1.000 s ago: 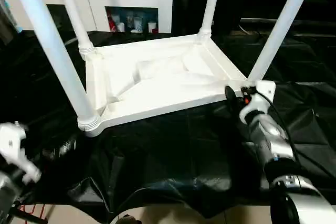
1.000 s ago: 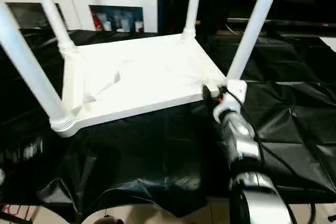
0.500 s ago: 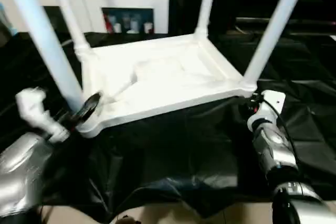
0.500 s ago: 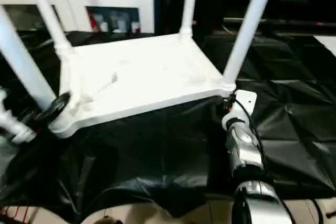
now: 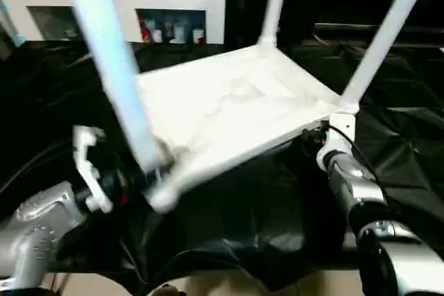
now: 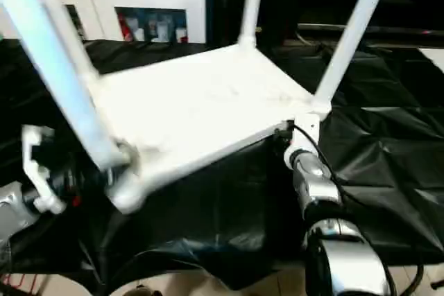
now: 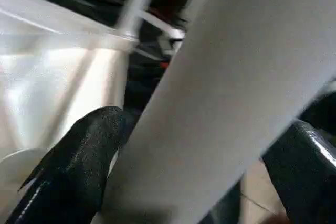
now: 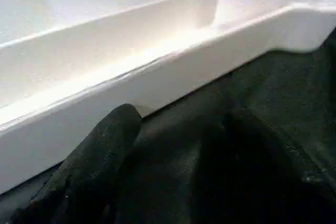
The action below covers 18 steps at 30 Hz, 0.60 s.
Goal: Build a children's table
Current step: Rotate table base
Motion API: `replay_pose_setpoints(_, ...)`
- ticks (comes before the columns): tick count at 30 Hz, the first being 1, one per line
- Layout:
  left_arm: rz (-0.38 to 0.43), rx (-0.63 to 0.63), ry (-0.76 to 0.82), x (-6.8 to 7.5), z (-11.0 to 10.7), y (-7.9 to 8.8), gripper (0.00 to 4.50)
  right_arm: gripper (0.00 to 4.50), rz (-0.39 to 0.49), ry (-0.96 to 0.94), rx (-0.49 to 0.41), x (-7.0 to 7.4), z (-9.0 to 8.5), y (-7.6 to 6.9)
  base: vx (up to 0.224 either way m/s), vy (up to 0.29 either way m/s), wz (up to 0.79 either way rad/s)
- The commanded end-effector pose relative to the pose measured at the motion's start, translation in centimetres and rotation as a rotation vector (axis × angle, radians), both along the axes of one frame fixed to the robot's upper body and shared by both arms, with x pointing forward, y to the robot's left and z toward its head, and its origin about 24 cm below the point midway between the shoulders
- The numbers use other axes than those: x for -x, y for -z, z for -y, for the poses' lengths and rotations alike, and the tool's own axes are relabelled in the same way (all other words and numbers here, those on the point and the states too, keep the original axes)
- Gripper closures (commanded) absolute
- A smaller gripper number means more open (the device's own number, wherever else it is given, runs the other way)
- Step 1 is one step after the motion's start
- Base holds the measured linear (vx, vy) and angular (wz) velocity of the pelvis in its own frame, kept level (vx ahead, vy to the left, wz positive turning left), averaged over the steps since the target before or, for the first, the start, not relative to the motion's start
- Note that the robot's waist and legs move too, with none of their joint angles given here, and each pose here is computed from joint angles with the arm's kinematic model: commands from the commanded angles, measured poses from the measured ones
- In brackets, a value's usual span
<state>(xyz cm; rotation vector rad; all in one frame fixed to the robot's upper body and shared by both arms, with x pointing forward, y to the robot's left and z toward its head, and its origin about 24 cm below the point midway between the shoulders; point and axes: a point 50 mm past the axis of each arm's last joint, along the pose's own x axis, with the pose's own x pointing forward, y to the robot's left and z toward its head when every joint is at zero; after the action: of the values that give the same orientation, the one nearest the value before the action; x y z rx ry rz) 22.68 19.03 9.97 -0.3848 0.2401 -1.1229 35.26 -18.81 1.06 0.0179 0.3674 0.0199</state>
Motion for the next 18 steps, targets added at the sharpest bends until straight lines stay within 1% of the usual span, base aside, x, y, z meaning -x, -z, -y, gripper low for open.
replay_pose_setpoints(1,0.013,0.037,0.098,0.2,1.5,-1.0,0.07,1.35,0.007,-0.074,-0.01,-0.6,-1.7,-0.6,0.0,0.0,0.0)
replay_pose_setpoints(2,0.012,0.069,0.143,0.3,2.5,-1.6,0.07,1.35,0.01,-0.123,-0.022,-0.7,-2.8,-0.7,0.0,0.0,0.0)
replay_pose_setpoints(4,0.018,0.1,0.178,0.2,3.4,-2.2,0.07,1.35,0.012,-0.197,-0.046,-0.8,-4.4,-0.7,0.0,0.0,0.0)
replay_pose_setpoints(5,0.022,0.106,0.186,0.1,3.6,-2.3,0.07,1.35,0.01,-0.222,-0.054,-0.8,-4.9,-0.7,0.0,0.0,0.0)
replay_pose_setpoints(6,0.027,0.122,0.201,0.0,4.2,-2.5,0.07,1.35,0.009,-0.294,-0.07,-0.7,-6.0,-0.7,0.0,0.0,0.0)
replay_pose_setpoints(10,0.038,0.168,0.246,-0.6,5.7,-3.2,0.07,1.35,0.002,-0.49,-0.115,-0.1,-9.1,-0.7,0.0,0.0,0.0)
replay_pose_setpoints(11,0.038,0.168,0.246,-0.6,5.7,-3.2,0.07,1.35,0.002,-0.49,-0.115,-0.1,-9.1,-0.7,0.0,0.0,0.0)
replay_pose_setpoints(12,0.04,0.191,0.263,-1.0,6.4,-3.4,0.07,1.35,-0.002,-0.542,-0.111,0.1,-9.9,-0.7,0.0,0.0,0.0)
replay_pose_setpoints(14,0.04,0.205,0.274,-1.3,6.9,-3.6,0.07,1.35,-0.002,-0.569,-0.107,0.1,-10.2,-0.7,0.0,0.0,0.0)
replay_pose_setpoints(17,0.046,0.228,0.299,-1.8,8.1,-3.8,0.07,1.35,0.001,-0.6,-0.117,0.2,-10.5,-0.7,0.0,0.0,0.0)
replay_pose_setpoints(18,0.056,0.233,0.309,-2.2,9.1,-3.8,0.07,1.35,0.001,-0.6,-0.112,0.2,-10.5,-0.7,0.0,0.0,0.0)
